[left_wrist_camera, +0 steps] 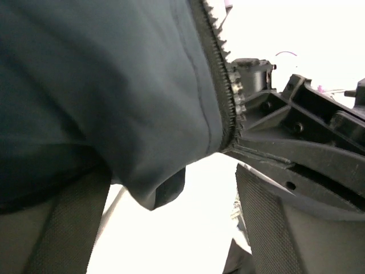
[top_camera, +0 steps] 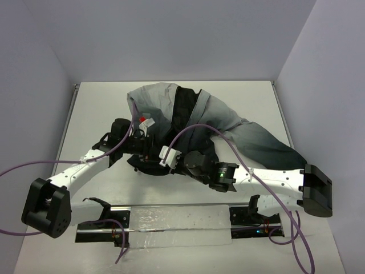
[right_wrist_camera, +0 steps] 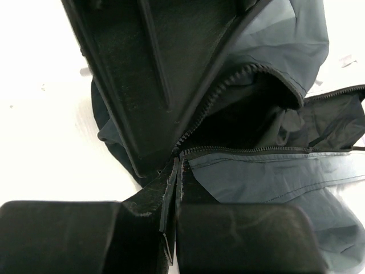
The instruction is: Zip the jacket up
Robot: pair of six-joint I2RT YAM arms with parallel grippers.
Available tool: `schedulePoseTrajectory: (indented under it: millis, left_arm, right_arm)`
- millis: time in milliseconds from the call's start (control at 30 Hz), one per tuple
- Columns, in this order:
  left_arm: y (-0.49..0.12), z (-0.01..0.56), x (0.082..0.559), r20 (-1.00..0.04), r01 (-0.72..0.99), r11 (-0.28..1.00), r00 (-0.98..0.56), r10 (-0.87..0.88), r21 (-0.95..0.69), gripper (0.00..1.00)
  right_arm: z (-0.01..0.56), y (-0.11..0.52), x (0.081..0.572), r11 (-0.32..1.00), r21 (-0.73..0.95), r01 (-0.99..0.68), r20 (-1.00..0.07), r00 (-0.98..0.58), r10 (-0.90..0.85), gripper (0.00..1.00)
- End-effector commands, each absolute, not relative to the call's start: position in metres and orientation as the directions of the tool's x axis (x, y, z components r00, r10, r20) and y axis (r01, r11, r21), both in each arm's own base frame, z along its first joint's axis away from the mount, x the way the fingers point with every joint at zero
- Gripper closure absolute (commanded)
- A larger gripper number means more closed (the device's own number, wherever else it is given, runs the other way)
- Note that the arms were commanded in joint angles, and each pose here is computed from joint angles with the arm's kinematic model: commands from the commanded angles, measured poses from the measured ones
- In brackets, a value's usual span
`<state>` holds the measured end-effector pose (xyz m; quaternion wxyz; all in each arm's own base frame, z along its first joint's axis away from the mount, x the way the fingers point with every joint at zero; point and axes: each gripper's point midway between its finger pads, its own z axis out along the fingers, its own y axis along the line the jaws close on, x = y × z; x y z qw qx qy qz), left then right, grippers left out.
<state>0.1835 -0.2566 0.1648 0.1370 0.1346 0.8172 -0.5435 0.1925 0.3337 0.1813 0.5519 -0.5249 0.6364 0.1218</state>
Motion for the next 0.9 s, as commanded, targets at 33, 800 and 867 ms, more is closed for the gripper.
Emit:
schedulePoseTrajectory:
  millis: [33,800,867]
  left_arm:
    - [-0.237,0.186,0.205,-0.439,0.386,0.451,-0.898,-0.015,-0.805,0.01]
    - [-0.09,0.238,0.279,-0.598,-0.016,0.765,-0.613,-0.516,-0.644,0.24]
    - [-0.092,0.244,0.281,-0.574,-0.004,0.724,-0.607,-0.55,-0.69,0.28]
  right_arm:
    - [0.203,0.337,0.195,0.482,-0.378,-0.791,-0.885,0.155,-0.439,1.0]
    - [0.195,0.4,0.182,0.344,-0.211,-0.915,-0.929,0.078,-0.362,1.0]
    - [0.197,0.41,0.193,0.345,-0.203,-0.916,-0.931,0.071,-0.358,1.0]
